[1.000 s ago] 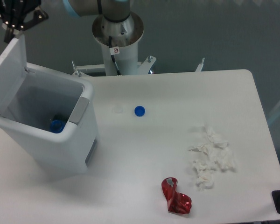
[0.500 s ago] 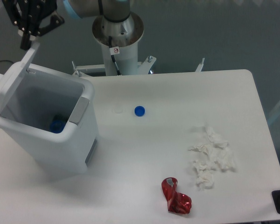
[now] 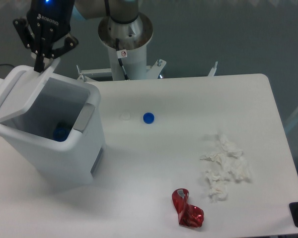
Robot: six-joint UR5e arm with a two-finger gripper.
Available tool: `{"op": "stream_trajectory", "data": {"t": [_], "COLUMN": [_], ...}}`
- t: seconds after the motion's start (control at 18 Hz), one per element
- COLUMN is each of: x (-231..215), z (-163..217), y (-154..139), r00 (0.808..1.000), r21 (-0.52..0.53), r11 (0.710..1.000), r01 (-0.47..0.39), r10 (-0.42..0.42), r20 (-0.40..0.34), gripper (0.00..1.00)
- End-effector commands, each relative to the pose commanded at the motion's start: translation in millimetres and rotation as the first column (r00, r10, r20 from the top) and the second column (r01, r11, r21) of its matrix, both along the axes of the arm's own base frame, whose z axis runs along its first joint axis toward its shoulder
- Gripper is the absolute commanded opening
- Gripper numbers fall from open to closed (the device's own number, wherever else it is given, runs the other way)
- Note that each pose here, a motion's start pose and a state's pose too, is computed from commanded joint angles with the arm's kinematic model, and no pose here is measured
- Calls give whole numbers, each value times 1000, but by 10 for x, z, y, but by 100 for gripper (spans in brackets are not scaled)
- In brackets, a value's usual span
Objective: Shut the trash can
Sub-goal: 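Push the lid edge forward with the gripper to tip it down, then press the gripper down on the lid until it sits flat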
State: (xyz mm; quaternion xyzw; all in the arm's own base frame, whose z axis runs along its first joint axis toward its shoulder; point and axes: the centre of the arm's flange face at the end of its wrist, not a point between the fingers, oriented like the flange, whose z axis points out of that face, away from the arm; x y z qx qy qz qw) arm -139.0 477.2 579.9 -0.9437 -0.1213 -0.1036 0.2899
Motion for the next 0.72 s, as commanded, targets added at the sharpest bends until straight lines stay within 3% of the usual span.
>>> {"op": "stream_trajectory", "data": {"t": [0.72], "x": [-429], "z": [-310], "y": [141], "r00": [999], "r21": [-36], "r11": [998], "r01": [-43], "r10": [44], "r20": [27], "gripper": [0]}}
